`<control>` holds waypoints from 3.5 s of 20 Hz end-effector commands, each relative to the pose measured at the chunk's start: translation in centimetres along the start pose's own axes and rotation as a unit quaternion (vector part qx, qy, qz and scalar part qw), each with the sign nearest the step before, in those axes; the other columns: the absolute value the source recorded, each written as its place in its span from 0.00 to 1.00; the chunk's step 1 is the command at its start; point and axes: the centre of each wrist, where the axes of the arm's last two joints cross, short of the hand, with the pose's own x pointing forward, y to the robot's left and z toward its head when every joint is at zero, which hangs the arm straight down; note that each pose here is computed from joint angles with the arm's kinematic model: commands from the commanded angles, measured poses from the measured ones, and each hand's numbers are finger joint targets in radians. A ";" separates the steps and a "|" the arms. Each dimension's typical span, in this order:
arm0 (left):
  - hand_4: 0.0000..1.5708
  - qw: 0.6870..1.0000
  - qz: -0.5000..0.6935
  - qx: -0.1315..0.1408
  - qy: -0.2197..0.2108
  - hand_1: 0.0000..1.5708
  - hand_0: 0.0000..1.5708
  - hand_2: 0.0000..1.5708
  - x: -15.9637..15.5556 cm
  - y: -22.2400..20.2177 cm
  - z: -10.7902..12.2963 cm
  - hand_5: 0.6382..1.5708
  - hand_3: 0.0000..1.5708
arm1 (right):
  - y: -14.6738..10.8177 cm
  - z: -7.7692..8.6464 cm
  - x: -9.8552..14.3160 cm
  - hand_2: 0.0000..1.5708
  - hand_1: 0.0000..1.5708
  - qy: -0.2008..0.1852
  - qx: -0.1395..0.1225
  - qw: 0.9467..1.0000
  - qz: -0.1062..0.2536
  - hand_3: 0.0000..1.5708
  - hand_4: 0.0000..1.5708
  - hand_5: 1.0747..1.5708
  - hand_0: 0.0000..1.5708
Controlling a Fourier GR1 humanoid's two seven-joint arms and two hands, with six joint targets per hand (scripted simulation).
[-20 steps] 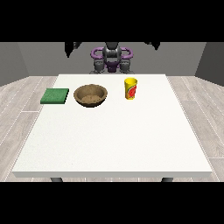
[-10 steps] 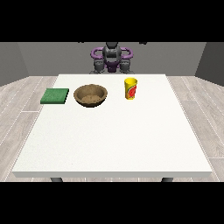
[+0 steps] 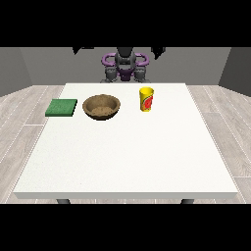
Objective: Pick the cup and pour the ball into the bowl, then pick the bowl and place it on the pad
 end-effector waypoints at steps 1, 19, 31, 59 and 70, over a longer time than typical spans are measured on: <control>0.35 0.999 -0.012 -0.009 -0.052 0.00 0.00 0.00 -1.2 -0.1 -0.2 0.94 0.00 | -2.2 -0.6 -1.5 0.00 0.00 -0.051 0.005 0.999 -0.010 0.00 0.45 0.94 0.00; 0.09 0.997 -0.054 0.000 -0.051 0.00 0.00 0.00 -11.8 3.1 -3.4 0.85 0.00 | -8.1 -2.2 -2.3 0.00 0.00 -0.079 0.019 0.997 0.001 0.00 0.43 0.98 0.00; 0.64 0.997 -0.062 0.039 -0.030 0.44 0.44 0.41 -16.6 3.4 -3.6 0.98 0.00 | -8.3 -3.0 -2.3 0.00 0.00 -0.079 0.026 0.997 -0.005 0.00 0.43 1.00 0.00; 0.92 0.781 -0.621 -0.041 -0.058 0.87 0.87 1.00 -12.7 -6.4 -9.3 0.97 1.00 | -19.4 -1.6 -4.6 0.00 0.00 0.031 -0.019 0.999 -0.020 0.05 0.44 0.98 0.00; 0.80 0.623 -0.776 -0.053 -0.083 0.93 0.93 1.00 -8.5 -13.8 -10.7 0.98 1.00 | -18.3 -3.6 -6.1 0.00 0.00 0.072 -0.015 0.997 -0.028 0.11 0.44 0.97 0.00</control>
